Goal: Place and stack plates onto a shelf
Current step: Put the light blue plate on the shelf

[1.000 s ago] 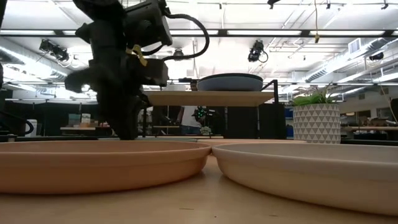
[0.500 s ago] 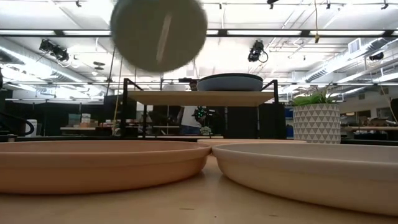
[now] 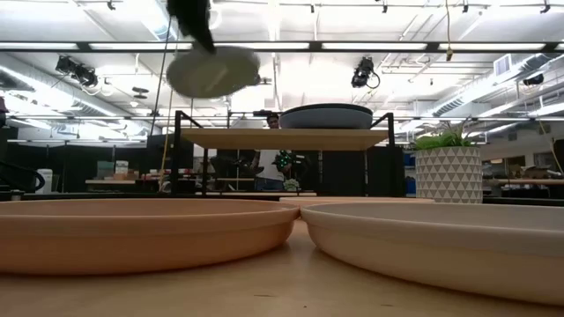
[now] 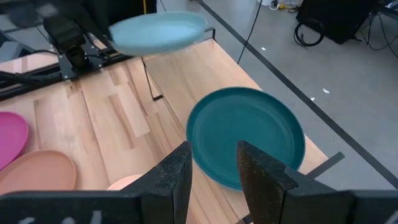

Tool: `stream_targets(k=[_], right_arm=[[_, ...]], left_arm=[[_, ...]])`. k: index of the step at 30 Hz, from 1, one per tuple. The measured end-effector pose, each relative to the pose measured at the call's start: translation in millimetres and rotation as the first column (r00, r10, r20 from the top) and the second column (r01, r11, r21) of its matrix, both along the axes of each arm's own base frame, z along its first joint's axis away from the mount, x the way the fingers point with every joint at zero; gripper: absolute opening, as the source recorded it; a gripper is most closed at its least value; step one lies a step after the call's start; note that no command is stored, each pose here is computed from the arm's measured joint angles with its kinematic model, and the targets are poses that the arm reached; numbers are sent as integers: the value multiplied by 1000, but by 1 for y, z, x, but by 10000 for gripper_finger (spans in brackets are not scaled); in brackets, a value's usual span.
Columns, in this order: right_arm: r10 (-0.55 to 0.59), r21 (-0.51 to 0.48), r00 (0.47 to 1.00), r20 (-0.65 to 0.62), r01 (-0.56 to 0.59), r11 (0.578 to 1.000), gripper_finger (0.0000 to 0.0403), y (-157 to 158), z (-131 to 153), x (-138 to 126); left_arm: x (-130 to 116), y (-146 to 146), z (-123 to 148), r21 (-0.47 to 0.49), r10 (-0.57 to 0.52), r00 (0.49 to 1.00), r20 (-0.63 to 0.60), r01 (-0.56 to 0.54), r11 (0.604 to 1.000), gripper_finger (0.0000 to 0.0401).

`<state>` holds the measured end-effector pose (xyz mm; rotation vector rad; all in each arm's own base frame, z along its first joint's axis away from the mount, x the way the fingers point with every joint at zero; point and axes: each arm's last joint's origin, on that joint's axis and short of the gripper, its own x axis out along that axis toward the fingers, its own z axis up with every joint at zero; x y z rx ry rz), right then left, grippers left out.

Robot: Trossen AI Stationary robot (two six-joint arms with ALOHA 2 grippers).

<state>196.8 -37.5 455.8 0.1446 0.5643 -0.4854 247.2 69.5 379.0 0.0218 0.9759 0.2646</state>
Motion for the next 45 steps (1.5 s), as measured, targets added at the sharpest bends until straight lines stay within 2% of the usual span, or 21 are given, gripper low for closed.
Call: stream_targets(k=[5,9,14,22,30,36,39,42,45], right_arm=[[0,-4,1000,29,0,1000,132,0,2,2],[0,-4,1000,29,0,1000,132,0,2,2],[0,-5,1000,30,0,1000,132,0,2,2],[-1,-5,1000,31,1,1000,132,0,3,2],[-4,-7,999,33,4,1000,132,0,3,2],[-7,-2,999,36,7,1000,132,0,3,2],[-6,0,999,36,6,1000,132,0,3,2],[-3,0,999,36,3,1000,132,0,3,2],[-1,-3,999,35,1,1000,132,0,3,2]], left_arm=[[19,26,-30,8,-11,984,-175,13,1000,14],[33,35,-48,59,-48,961,-273,67,996,14],[44,39,-63,62,-101,937,-335,129,990,14],[54,40,-64,91,-140,947,-289,173,981,14],[60,41,-64,65,-165,961,-222,184,981,14],[54,47,-62,72,-103,967,-231,123,990,14],[43,49,-59,93,-75,956,-285,105,990,14],[37,48,-61,78,-88,931,-354,123,989,14],[39,47,-61,85,-110,930,-352,148,985,14]])
